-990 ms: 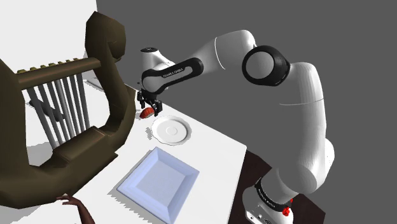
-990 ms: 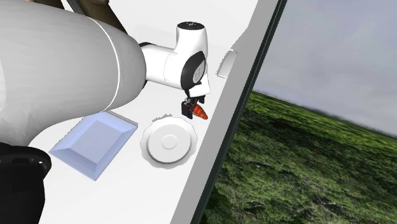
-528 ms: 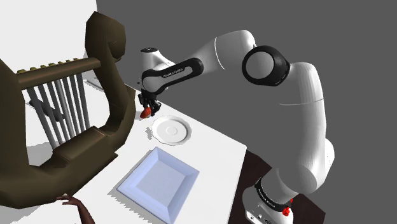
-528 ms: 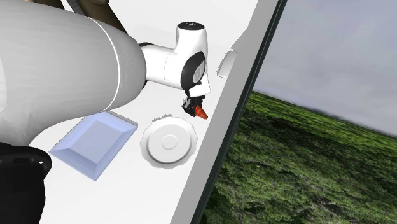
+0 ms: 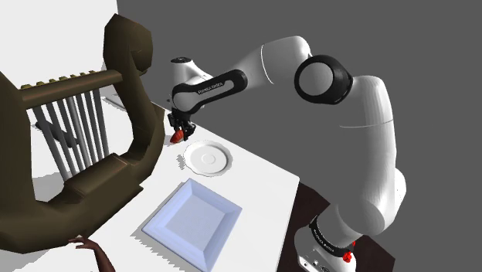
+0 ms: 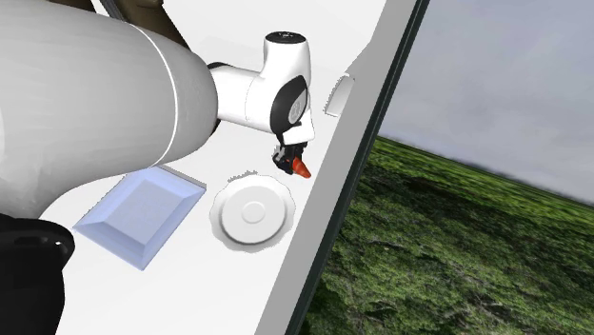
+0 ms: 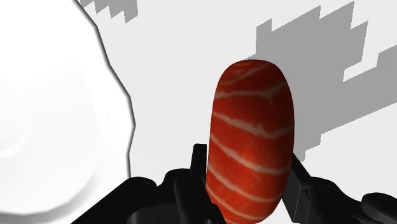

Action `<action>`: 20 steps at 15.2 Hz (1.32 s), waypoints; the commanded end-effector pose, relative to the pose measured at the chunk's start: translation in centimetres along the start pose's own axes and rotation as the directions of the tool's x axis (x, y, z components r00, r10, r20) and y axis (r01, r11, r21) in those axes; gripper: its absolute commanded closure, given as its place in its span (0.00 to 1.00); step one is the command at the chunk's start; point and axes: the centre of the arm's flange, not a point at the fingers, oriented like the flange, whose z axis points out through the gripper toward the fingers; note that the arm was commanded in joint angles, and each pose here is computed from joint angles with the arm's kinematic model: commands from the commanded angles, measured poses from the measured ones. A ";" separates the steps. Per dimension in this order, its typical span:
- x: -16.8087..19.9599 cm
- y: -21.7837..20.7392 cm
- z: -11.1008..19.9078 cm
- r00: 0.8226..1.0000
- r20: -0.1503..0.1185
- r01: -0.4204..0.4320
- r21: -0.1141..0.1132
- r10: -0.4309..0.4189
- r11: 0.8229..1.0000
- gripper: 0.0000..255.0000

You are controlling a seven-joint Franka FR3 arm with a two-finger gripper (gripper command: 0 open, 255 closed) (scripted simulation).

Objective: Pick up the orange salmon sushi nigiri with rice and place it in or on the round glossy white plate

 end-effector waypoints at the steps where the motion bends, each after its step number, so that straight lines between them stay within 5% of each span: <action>1: 0.0 0.0 -0.8 1.000 0.000 0.000 0.000 0.000 1.000 1.00; 16: 0.4 0.3 -8.4 1.000 0.000 0.000 0.000 0.000 1.000 1.00; 20: 0.0 5.6 -8.1 1.000 0.000 0.000 0.000 0.000 1.000 1.00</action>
